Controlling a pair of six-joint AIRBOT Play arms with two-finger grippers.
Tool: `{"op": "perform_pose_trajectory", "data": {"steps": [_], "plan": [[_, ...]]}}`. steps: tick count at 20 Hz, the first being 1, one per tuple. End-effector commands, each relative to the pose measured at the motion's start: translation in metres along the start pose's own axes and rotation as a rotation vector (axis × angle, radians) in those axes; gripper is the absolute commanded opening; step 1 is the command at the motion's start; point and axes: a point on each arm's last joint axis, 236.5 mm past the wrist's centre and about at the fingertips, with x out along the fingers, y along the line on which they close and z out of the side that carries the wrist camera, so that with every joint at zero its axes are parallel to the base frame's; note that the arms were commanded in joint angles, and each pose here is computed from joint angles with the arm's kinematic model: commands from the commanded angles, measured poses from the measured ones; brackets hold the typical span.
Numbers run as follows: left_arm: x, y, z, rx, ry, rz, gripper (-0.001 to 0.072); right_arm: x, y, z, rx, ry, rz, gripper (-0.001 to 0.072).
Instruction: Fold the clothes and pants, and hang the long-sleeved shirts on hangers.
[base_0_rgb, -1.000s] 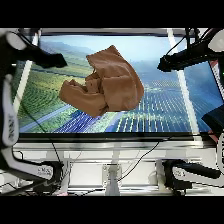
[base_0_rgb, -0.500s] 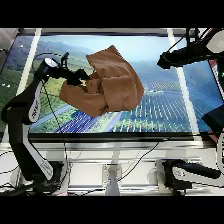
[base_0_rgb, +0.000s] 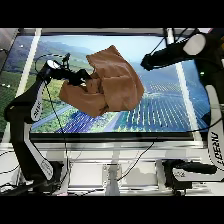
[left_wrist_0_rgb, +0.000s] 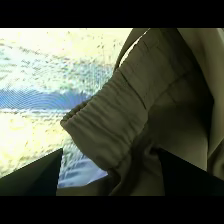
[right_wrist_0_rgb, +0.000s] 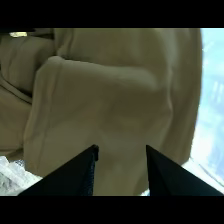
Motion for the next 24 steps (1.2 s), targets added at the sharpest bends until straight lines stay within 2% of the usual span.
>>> {"op": "perform_pose_trajectory", "data": {"steps": [1,4,5,8,9,13,17,20,24], "plan": [[0.013,-0.006,0.009,0.018,-0.051,0.012,0.0689,0.018,0.024,0.011,-0.053,-0.032,0.028,0.0359],[0.023,-0.013,0.018,0.042,-0.103,0.030,0.0690,0.018,0.023,0.011,-0.044,-0.033,0.026,0.0359],[0.023,-0.010,0.018,0.051,-0.106,0.041,0.0633,0.018,0.023,0.011,-0.044,-0.034,0.025,0.0359],[0.020,-0.001,0.020,0.056,-0.108,0.062,0.0248,0.018,0.023,0.012,-0.044,-0.034,0.025,0.0358],[0.017,0.001,0.022,0.053,-0.113,0.064,0.0041,0.018,0.023,0.011,-0.044,-0.034,0.026,0.0358],[0.002,-0.003,0.031,0.069,-0.142,0.067,0.0036,0.028,0.026,0.008,-0.032,-0.018,0.046,0.0362],[-0.041,-0.015,0.046,0.244,-0.184,0.172,0.0036,0.053,0.022,0.007,-0.010,-0.015,0.054,0.0570],[-0.070,-0.033,0.041,0.300,-0.164,0.189,0.0036,0.070,0.023,0.021,-0.004,-0.078,0.049,0.0573],[-0.077,-0.041,-0.004,0.302,0.020,0.163,0.0035,0.109,0.041,0.021,-0.080,-0.083,0.025,0.0573]]}}
